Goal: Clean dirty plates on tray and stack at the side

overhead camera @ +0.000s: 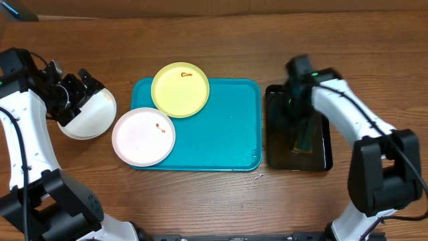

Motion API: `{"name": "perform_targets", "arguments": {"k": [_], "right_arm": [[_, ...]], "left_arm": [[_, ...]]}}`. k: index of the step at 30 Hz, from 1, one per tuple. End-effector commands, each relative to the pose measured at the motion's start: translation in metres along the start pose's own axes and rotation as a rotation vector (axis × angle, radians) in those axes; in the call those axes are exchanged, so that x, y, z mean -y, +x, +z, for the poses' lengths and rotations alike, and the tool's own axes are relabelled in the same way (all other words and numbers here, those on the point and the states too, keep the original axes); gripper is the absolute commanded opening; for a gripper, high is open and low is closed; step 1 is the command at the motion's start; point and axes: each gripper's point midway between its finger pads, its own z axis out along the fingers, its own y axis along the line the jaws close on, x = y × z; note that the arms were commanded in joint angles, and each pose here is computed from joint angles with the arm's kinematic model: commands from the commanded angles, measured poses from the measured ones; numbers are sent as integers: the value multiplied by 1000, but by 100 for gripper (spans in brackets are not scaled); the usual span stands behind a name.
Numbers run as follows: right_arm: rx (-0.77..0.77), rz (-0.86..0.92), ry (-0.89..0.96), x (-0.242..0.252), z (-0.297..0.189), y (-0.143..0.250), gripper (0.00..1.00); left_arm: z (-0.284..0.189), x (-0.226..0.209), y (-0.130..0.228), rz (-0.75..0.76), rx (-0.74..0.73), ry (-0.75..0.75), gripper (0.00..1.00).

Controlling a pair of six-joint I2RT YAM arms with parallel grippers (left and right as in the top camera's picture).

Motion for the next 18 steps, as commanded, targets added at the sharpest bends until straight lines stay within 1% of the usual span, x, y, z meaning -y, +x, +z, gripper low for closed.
{"name": "perform_targets", "arguments": {"k": [1, 4, 8, 10, 14, 18], "right_arm": [[102, -9, -24, -2, -8, -26, 4], [158, -26, -55, -12, -9, -38, 4], [193, -55, -76, -24, -9, -44, 4], [201, -50, -51, -21, -8, -44, 4], [250, 21, 49, -3, -10, -52, 4], [272, 18, 48, -4, -11, -56, 4]], "left_arm": [[-9, 4, -4, 33, 27, 4, 100], [-9, 4, -4, 33, 27, 4, 100], [-9, 4, -4, 33, 27, 4, 100], [-9, 4, -4, 33, 27, 4, 100], [-9, 4, -4, 33, 27, 4, 100], [-9, 4, -4, 33, 27, 4, 100]]}}
